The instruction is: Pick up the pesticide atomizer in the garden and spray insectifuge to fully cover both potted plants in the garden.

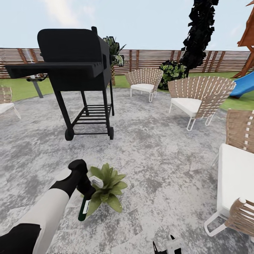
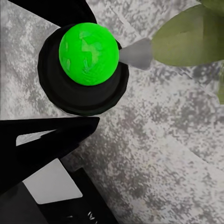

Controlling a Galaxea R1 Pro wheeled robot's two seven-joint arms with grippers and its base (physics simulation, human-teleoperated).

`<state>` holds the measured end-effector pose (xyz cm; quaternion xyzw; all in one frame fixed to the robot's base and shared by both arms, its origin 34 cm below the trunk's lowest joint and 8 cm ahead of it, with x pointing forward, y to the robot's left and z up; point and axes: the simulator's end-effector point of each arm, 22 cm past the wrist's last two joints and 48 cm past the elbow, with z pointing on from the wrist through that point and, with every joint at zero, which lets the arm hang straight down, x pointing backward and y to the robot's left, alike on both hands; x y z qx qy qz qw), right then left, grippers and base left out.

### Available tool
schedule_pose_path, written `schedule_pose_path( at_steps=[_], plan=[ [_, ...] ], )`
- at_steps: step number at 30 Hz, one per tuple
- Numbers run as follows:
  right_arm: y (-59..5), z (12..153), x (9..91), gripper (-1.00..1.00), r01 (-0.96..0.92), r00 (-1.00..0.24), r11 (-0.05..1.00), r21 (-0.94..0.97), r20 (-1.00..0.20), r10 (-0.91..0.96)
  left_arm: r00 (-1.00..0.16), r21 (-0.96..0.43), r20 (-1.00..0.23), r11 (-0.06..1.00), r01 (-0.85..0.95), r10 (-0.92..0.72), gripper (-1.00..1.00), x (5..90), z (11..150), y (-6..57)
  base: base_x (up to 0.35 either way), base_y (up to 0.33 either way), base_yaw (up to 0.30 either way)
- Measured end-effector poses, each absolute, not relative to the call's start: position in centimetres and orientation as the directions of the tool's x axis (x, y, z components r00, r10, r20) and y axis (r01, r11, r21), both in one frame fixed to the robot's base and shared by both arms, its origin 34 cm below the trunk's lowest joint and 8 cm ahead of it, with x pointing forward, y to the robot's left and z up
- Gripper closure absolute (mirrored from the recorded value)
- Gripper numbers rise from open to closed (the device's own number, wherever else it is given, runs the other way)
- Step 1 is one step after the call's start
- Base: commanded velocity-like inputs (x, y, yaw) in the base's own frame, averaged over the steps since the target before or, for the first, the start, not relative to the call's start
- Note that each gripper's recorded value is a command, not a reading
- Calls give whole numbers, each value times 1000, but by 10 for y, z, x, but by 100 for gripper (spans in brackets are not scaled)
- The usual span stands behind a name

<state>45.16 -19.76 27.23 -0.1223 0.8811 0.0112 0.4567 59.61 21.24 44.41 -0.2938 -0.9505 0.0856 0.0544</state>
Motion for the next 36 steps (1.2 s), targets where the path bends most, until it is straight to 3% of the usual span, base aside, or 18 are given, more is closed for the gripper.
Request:
schedule_pose_path(
  at_steps=[24, 36],
  plan=[
    [-198, 272, 452, -100, -224, -553, 970, -93, -808, -205, -798, -227, 175, 813, 537, 576, 100, 543, 406, 215, 35, -52, 8],
    [-198, 272, 452, -100, -224, -553, 970, -93, -808, -205, -786, -246, 147, 792, 559, 601, 100, 548, 411, 187, 81, -31, 0]
  ],
)
